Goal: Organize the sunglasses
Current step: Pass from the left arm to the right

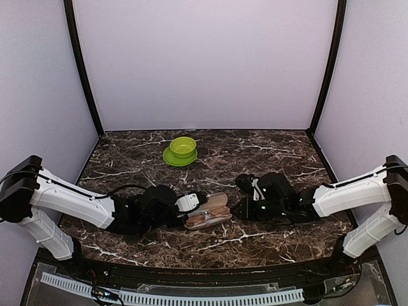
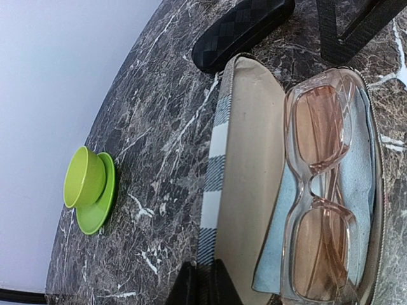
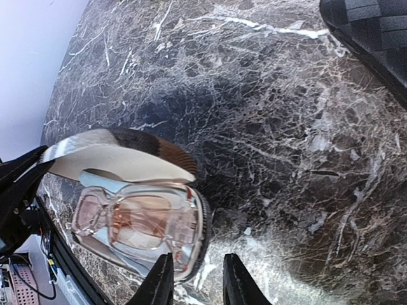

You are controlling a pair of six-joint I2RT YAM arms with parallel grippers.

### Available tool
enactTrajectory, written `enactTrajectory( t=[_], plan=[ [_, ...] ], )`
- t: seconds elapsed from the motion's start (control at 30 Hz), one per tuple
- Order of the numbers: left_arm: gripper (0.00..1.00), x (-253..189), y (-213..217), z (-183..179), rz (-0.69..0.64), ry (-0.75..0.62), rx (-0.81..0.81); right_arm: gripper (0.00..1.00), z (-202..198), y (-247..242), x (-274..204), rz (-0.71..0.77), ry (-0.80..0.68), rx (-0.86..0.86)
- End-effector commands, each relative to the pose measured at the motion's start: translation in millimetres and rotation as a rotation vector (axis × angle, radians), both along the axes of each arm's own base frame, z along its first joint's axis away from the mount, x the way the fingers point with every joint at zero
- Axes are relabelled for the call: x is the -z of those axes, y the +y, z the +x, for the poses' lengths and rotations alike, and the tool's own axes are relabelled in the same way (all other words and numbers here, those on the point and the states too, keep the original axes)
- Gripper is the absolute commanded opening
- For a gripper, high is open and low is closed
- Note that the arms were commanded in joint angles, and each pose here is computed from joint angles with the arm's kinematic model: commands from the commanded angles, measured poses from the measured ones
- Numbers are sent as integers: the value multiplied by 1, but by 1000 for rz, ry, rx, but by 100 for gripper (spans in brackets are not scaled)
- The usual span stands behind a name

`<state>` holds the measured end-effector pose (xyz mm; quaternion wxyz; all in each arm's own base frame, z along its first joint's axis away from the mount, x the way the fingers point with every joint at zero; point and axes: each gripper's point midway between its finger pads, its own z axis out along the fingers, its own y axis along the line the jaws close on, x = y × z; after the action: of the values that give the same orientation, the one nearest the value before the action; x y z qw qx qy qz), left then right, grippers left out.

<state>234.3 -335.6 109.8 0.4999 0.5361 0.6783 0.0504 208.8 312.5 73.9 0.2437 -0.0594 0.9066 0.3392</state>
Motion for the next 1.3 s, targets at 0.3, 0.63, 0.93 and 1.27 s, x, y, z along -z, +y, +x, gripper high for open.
enactTrajectory(
  t=[0.3, 0.63, 0.93, 1.27],
  plan=[
    [5, -11, -12, 4, -23, -69, -23, 24, -2, -3, 13, 51, 38, 21],
    [5, -7, -16, 1, -7, -88, -30, 32, -8, 3, 11, 119, 59, 1],
    [5, -7, -18, -1, -4, -95, -32, 24, -10, 2, 23, 119, 92, 18],
    [5, -5, -19, -2, -1, -100, -33, 19, -13, 3, 27, 119, 105, 9]
  ],
)
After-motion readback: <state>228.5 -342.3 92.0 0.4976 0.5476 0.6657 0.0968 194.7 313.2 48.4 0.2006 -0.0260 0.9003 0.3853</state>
